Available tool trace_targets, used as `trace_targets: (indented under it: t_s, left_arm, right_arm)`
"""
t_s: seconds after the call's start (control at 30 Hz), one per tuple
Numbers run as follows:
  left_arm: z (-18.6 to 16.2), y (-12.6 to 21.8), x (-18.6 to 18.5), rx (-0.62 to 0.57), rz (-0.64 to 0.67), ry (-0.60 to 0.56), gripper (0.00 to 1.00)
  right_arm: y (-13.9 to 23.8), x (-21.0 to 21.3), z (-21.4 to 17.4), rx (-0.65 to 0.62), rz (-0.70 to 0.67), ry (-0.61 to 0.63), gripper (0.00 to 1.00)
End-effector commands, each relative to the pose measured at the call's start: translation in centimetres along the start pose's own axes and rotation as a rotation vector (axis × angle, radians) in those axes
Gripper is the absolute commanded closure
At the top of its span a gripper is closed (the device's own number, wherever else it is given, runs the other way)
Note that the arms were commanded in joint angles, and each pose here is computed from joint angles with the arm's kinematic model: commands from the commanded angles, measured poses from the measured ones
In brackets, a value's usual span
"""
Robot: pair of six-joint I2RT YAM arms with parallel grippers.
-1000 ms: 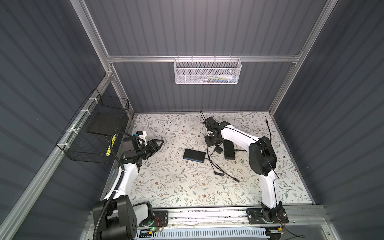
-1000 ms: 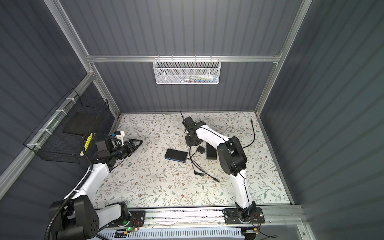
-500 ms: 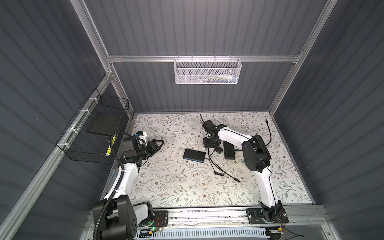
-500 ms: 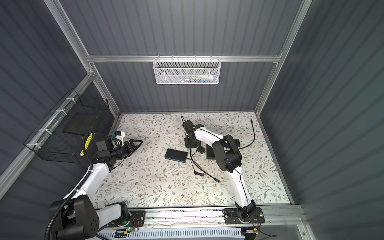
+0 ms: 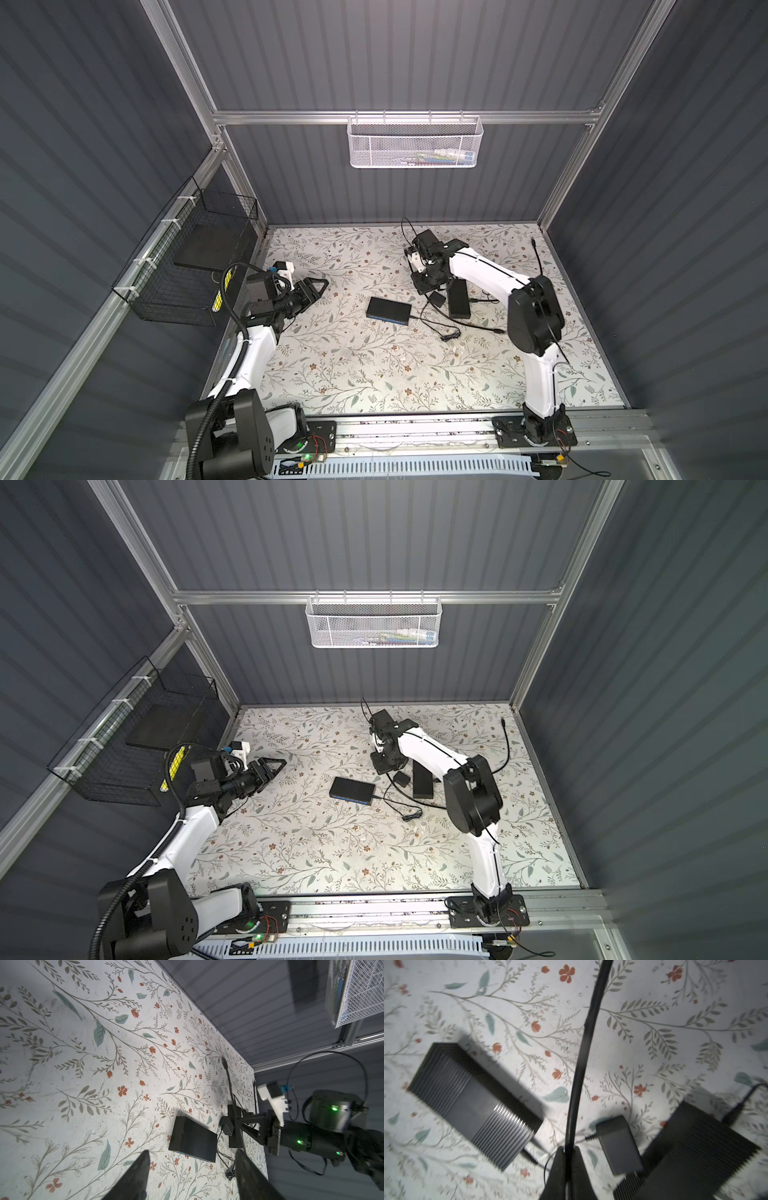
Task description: Insert the plug into the switch port
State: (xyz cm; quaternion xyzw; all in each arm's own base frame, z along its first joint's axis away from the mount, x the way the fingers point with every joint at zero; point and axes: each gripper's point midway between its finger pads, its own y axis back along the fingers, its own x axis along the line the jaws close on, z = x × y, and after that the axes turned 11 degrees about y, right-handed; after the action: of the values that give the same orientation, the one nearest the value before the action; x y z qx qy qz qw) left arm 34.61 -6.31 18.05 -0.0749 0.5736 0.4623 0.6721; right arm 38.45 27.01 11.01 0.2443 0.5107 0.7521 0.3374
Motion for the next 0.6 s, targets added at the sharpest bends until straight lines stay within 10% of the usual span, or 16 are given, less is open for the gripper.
trace_targets:
  t_s: [0.0,0.57]
  left_arm:
    - [-0.7,-0.7,-1.2,0.038,-0.038,-0.008,0.35]
    - [-4.4,-8.7,-5.5,0.19,-0.192,0.04,0.33]
  right_arm:
    - [2.0,1.8,-2.5,0.032,0.065,0.089,1.0]
    - [4.1,11.5,-9.2,-0.022,0.243,0.375,1.0]
